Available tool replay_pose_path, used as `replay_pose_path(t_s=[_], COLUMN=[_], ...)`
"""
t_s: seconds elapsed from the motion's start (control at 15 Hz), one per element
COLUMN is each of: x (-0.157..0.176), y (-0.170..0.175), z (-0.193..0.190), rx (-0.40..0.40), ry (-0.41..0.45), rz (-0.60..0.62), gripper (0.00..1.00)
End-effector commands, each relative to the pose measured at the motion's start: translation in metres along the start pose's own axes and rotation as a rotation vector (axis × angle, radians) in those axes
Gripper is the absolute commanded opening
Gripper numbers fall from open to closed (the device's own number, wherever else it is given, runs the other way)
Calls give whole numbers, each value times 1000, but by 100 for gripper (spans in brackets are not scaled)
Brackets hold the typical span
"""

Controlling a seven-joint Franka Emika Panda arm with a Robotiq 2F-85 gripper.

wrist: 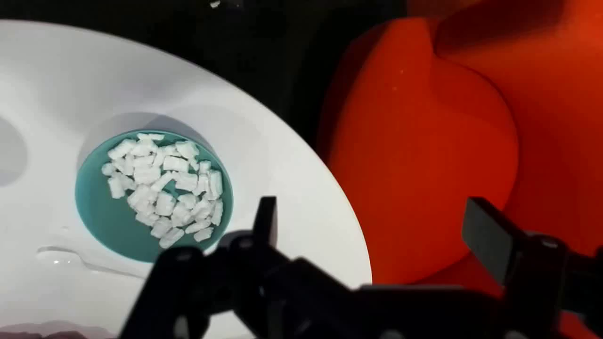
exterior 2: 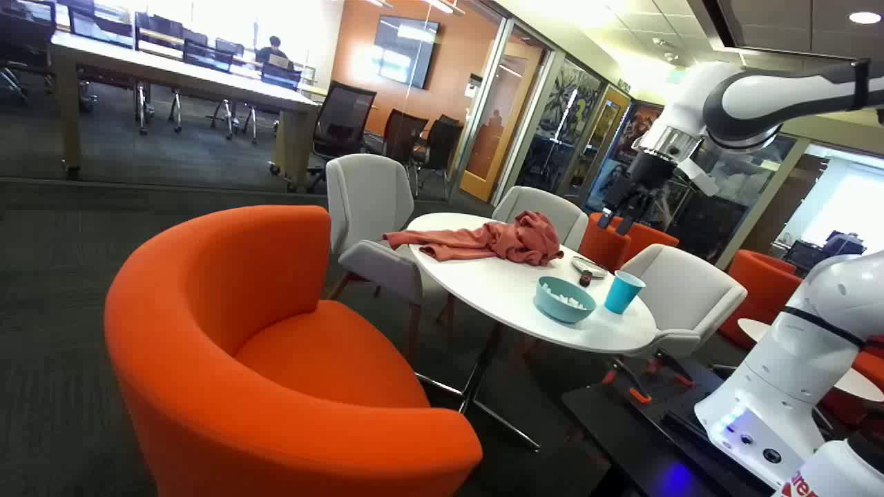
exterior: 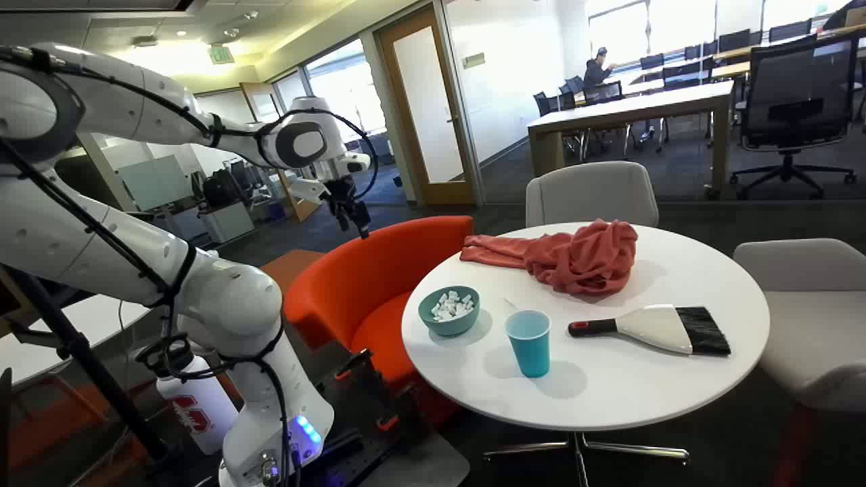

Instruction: Move the bowl to the left

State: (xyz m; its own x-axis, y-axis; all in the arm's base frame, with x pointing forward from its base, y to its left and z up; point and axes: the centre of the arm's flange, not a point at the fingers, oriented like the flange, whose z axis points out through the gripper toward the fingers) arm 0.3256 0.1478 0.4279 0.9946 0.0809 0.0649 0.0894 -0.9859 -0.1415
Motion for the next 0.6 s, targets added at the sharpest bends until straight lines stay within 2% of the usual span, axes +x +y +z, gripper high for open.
replay_pose_path(t_s=[0.0, 0.33, 0.53], x=[0, 0, 15], y=[0, 0, 18], z=[0, 0, 0], rx=[0, 0, -77], ry=[0, 0, 70], rz=[0, 0, 23], gripper=[100, 100, 100])
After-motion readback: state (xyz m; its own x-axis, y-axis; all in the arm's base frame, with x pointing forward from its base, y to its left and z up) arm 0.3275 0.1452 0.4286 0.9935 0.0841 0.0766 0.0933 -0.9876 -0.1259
